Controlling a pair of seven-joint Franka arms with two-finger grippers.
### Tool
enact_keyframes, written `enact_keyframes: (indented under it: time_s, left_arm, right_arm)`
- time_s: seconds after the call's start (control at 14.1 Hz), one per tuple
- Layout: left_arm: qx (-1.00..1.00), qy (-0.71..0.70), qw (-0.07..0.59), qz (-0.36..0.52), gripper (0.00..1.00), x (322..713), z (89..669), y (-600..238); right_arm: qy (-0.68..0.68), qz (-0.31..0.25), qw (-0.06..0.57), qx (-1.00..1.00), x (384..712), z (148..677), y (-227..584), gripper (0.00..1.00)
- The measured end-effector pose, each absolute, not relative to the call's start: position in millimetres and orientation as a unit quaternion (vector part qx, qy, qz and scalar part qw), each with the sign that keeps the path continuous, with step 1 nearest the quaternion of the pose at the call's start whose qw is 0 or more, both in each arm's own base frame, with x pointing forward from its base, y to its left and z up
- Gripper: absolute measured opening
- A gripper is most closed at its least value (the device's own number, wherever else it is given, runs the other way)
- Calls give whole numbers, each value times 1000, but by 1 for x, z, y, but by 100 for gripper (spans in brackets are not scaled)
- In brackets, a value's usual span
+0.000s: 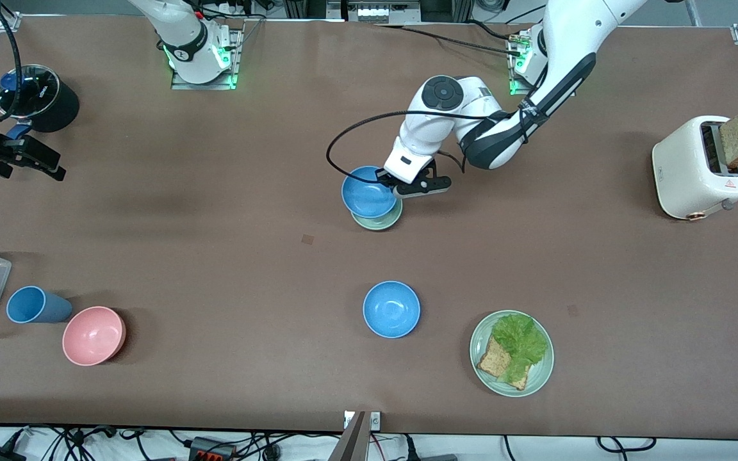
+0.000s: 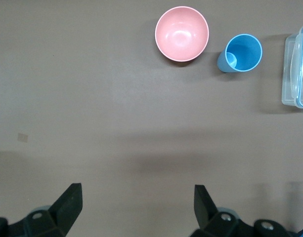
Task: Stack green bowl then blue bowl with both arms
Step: 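Lower the blue bowl into the green bowl with the left gripper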
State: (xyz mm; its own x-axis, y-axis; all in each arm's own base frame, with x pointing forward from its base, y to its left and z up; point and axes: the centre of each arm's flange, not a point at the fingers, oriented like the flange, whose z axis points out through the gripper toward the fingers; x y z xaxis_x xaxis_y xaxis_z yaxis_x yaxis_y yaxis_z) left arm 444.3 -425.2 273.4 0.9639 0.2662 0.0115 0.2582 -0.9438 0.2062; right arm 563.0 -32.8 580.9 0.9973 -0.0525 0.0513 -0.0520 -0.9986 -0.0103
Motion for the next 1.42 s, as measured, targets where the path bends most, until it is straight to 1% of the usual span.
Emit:
enact_keyframes:
  time_s: [0.43,0.78,1.42]
  left_arm:
    - [987,127,99,18,5,448,262,-424]
    - [988,117,97,21,5,452,261,-421]
    - [990,105,93,22,5,454,258,-418]
  right_arm:
    - [25,-28,4,-999,563,583,-34,100]
    - [23,-16,5,-1000,560,582,-31,100]
    - [24,-15,5,-1000,560,583,-31,100]
